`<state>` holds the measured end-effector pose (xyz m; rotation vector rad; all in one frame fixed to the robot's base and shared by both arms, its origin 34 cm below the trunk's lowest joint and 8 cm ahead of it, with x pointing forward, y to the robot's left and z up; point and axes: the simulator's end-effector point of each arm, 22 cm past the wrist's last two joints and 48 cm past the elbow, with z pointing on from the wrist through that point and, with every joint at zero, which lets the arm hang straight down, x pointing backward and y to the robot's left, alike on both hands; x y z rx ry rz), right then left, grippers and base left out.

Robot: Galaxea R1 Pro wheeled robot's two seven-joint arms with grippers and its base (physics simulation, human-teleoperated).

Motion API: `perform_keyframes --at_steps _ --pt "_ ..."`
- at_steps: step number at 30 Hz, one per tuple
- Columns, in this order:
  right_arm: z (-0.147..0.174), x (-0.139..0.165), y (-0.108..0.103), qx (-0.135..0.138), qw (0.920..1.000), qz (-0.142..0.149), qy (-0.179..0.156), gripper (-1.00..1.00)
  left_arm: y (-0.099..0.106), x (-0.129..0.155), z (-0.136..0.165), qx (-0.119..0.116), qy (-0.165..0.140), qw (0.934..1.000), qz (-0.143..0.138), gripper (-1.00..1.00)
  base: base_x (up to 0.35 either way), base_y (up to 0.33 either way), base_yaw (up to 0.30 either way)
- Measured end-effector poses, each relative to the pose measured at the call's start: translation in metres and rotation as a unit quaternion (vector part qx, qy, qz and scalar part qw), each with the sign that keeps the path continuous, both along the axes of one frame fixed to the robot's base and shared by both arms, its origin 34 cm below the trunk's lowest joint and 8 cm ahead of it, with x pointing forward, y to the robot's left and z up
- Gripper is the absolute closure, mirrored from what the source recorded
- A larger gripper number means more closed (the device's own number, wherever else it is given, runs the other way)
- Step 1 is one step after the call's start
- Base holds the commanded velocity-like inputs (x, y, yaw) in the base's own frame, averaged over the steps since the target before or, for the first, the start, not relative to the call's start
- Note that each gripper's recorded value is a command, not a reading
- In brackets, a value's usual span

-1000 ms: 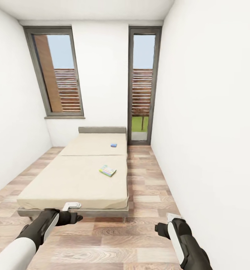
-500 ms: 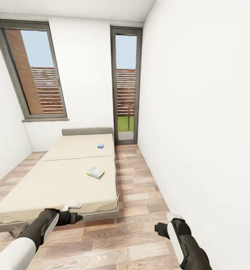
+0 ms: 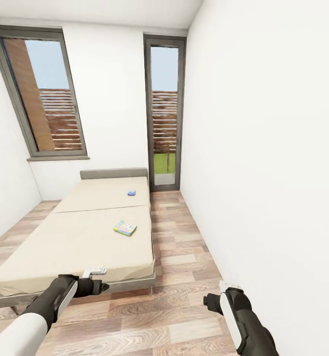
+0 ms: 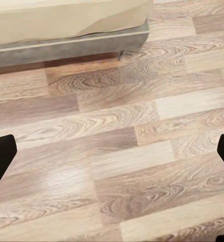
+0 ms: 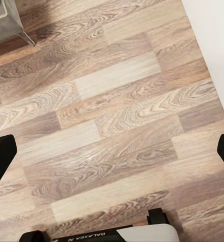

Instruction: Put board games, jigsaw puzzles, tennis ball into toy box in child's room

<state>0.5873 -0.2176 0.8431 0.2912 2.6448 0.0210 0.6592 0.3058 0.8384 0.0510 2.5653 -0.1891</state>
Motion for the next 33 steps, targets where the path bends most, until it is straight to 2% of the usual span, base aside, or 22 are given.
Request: perform_keyframes --at_steps 16,23,26,33 --pt "0.01 -0.004 -0.001 -0.003 1.0 0.001 -0.002 -1.0 0.001 -0.002 0.013 -0.003 -0.002 1.0 0.002 -1.0 0.0 0.0 0.008" --pt "0.02 0.007 0.005 -0.002 0.9999 0.005 -0.012 -1.0 -0.005 0.014 0.047 -0.012 -0.015 0.9998 0.002 -1.0 0.0 0.0 0.059" --pt "0.037 0.024 0.008 -0.004 0.9996 0.008 -0.026 -1.0 -0.014 0.03 0.069 -0.015 -0.033 0.9993 -0.001 -1.0 0.0 0.0 0.009" --pt "0.045 0.034 0.004 -0.007 0.9994 0.007 -0.033 -1.0 -0.02 0.065 0.117 -0.029 -0.065 0.9975 0.004 -1.0 0.0 0.0 0.002"
